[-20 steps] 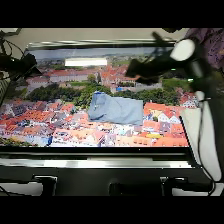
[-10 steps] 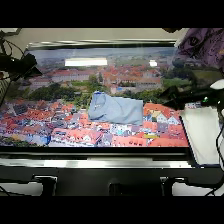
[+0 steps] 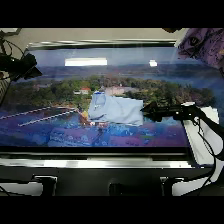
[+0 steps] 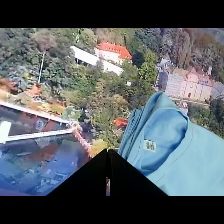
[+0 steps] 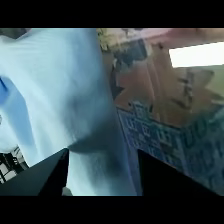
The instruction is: Fold the clothes and pants, and hang the long-sleeved shirts on hangers.
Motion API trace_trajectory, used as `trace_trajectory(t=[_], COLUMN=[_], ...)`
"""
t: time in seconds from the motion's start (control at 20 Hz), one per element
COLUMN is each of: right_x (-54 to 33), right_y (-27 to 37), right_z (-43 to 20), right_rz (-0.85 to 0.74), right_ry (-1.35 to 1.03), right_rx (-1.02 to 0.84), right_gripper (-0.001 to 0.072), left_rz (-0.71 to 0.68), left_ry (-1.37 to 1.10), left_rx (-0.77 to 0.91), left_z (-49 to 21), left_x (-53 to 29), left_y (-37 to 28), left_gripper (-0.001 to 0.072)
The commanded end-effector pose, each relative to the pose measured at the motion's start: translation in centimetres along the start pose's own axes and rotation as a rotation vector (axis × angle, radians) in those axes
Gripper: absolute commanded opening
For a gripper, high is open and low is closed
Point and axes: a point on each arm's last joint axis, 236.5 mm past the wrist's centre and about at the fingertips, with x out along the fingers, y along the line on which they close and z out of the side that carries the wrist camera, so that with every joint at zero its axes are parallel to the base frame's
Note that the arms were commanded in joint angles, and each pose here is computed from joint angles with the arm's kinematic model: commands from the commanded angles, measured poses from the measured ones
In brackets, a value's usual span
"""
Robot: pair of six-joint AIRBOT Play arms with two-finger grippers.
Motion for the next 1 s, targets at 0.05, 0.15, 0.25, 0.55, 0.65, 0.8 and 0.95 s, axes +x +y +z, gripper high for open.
trace_trajectory(t=[0.05,0.15,0.25,0.55,0.65,0.8,0.95], right_x=[2.8,3.3,3.2,-4.5,-9.1,-15.8,-22.6], right_y=[0.4,0.6,1.6,9.0,11.2,12.8,12.8], right_z=[-0.2,-0.3,0.2,7.8,10.6,13.7,15.8], right_rz=[-0.010,-0.016,0.007,-0.019,-0.052,-0.105,-0.157], right_ry=[-0.012,-0.014,-0.032,-0.228,-0.319,-0.450,-0.597], right_rx=[-0.017,-0.027,-0.030,-0.135,-0.181,-0.202,-0.196], right_gripper=[0.0335,0.0182,0.0029,0.0028,0.0028,0.0027,0.0027], left_rz=[0.000,0.000,0.000,0.000,0.000,0.000,0.000], left_ry=[0.000,0.000,0.000,0.000,0.000,0.000,0.000], left_rx=[-0.001,-0.001,-0.001,-0.001,-0.001,-0.001,-0.001], left_z=[0.0,0.0,0.0,0.0,0.0,0.0,0.0], left_x=[0.0,0.0,0.0,0.0,0.0,0.0,0.0], left_y=[0.0,0.1,0.0,0.0,0.0,0.0,0.0], left_gripper=[0.0019,0.0019,0.0019,0.0020,0.0019,0.0020,0.0019])
